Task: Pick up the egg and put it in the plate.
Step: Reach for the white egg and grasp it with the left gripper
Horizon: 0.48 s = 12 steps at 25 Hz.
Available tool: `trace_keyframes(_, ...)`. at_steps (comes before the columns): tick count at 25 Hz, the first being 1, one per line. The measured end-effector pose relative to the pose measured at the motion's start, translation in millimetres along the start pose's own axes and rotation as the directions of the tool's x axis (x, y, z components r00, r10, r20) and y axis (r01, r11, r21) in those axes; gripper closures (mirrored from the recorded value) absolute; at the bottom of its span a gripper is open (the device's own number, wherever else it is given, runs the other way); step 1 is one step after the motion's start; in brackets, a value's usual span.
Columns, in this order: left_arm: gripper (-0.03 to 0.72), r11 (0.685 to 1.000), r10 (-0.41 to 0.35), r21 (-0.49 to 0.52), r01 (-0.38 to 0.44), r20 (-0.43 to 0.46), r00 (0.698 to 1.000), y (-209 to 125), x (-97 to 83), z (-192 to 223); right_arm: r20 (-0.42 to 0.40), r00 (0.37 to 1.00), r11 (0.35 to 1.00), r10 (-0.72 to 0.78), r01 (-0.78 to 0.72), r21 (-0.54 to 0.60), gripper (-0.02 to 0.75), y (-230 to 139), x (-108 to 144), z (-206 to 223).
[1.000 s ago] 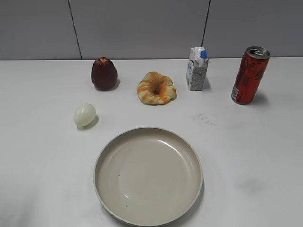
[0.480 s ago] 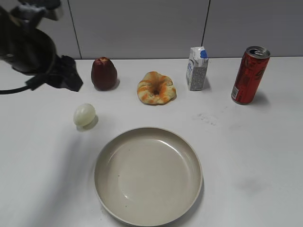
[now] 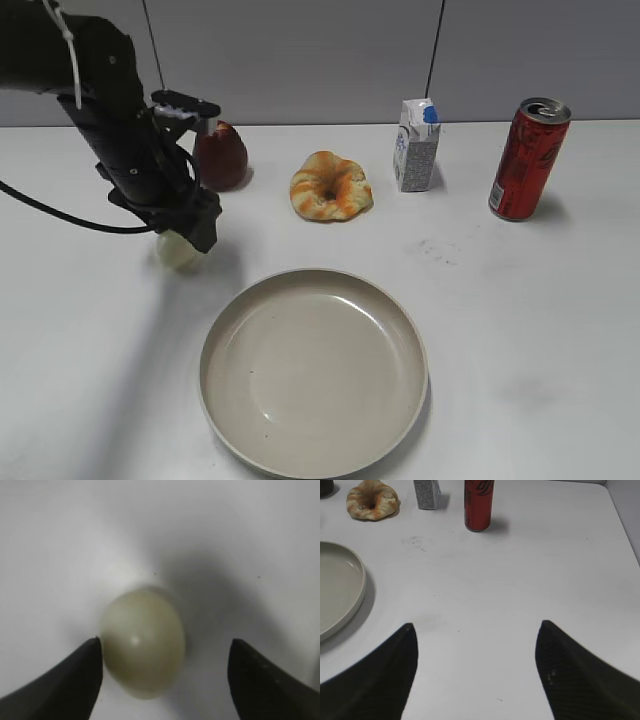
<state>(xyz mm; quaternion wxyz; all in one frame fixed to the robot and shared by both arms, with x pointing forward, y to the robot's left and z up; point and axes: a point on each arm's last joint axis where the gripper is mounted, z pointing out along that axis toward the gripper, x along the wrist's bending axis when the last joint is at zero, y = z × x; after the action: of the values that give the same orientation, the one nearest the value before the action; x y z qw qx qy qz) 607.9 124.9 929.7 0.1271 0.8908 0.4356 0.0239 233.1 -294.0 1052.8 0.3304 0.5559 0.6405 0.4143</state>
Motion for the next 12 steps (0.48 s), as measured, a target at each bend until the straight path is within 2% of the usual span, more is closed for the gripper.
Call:
trace_keyframes(8, 0.102, 0.997, 0.014, 0.077, -0.013, -0.003, 1.000, -5.8, 4.7, 30.4, 0.000, 1.000, 1.000, 0.000, 0.000, 0.000, 0.183, 0.0, 0.0, 0.0)
trace_keyframes(12, 0.190, 0.997, 0.015, 0.071, -0.015, -0.007, 1.000, -5.1, 5.0, 30.3, 0.000, 1.000, 1.000, 0.000, 0.000, 0.000, 0.183, 0.0, 0.0, 0.0)
